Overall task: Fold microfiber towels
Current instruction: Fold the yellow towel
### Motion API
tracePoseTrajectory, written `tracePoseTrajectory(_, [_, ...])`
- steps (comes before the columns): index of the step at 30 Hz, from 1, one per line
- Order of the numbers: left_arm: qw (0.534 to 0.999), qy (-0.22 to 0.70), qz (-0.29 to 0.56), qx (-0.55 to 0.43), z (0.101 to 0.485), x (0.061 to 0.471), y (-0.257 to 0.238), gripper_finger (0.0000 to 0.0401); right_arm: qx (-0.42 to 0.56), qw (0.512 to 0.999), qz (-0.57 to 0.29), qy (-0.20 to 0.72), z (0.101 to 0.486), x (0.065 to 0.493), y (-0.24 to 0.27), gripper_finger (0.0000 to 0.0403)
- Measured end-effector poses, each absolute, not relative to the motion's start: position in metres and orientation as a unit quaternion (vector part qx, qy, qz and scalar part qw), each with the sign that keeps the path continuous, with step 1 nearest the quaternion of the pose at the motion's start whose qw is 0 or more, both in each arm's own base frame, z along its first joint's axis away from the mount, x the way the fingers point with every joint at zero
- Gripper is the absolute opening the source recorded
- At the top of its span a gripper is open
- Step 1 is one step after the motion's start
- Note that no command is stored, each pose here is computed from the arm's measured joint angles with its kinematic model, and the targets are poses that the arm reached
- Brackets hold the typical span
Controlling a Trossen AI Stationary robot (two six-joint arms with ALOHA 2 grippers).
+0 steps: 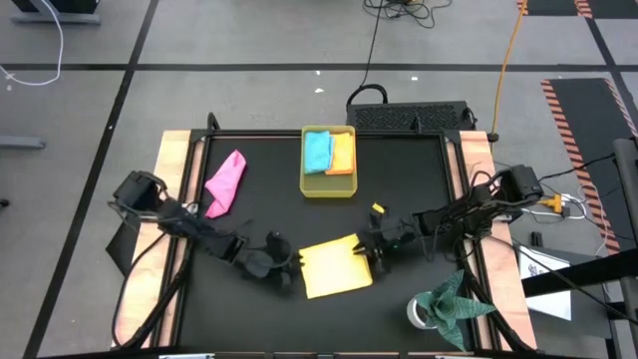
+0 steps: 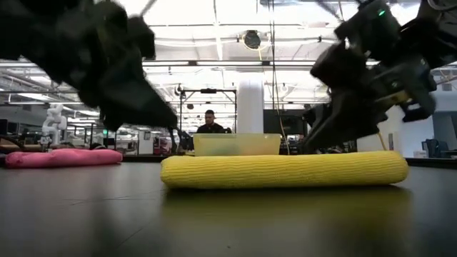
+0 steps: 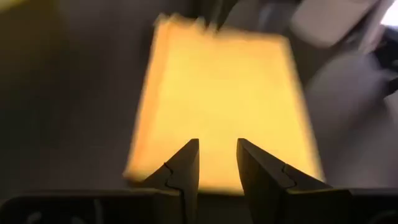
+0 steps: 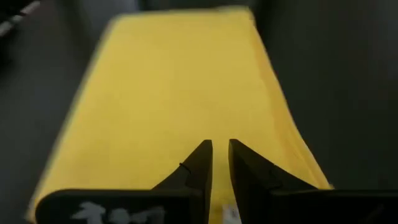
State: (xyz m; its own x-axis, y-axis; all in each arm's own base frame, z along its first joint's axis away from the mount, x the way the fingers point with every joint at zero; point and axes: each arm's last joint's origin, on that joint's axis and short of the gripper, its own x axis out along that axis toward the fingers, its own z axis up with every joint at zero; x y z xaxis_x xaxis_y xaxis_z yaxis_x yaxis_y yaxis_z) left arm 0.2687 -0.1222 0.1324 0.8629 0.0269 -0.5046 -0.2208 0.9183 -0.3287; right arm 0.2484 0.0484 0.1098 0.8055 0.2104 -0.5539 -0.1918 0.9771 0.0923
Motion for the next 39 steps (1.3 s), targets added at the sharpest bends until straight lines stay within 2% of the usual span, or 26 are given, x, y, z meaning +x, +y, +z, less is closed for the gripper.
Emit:
tracePoseTrajectory(6, [0.961,0.218,0.071,-0.155,0.134,0.280,-0.114,0.0108,0.012,0.962,0.140,0.232,0.125,0.253,0.066,0.0043])
tracePoseTrajectory(12, [0.948,0.255,0.125,-0.146,0.110,0.291,-0.084,0.0108,0.024,0.944,0.157,0.288,0.120,0.257,0.083,0.0043])
tracePoseTrajectory(16, [0.936,0.286,0.113,-0.172,0.103,0.291,-0.082,0.0108,0.026,0.931,0.150,0.331,0.108,0.256,0.084,0.0043])
tracePoseTrajectory(21, [0.930,0.304,0.074,-0.193,0.103,0.279,-0.112,0.0108,-0.001,0.936,0.082,0.342,0.101,0.260,0.065,0.0043])
tracePoseTrajectory(24, [0.934,0.290,0.056,-0.202,0.106,0.271,-0.136,0.0108,-0.046,0.951,-0.009,0.307,0.106,0.266,0.050,0.0043])
tracePoseTrajectory(26, [0.942,0.267,0.060,-0.196,0.111,0.269,-0.149,0.0108,-0.063,0.957,-0.039,0.282,0.113,0.269,0.043,0.0043])
tracePoseTrajectory(28, [0.951,0.244,0.069,-0.179,0.118,0.270,-0.158,0.0108,-0.057,0.963,-0.019,0.262,0.119,0.271,0.043,0.0043])
tracePoseTrajectory(31, [0.960,0.227,0.074,-0.149,0.125,0.278,-0.158,0.0108,-0.015,0.966,0.055,0.251,0.126,0.270,0.050,0.0043])
tracePoseTrajectory(35, [0.962,0.228,0.083,-0.125,0.128,0.292,-0.138,0.0108,0.036,0.949,0.142,0.281,0.123,0.264,0.065,0.0043])
tracePoseTrajectory(39, [0.958,0.244,0.096,-0.113,0.122,0.304,-0.113,0.0108,0.040,0.931,0.145,0.332,0.113,0.257,0.070,0.0043])
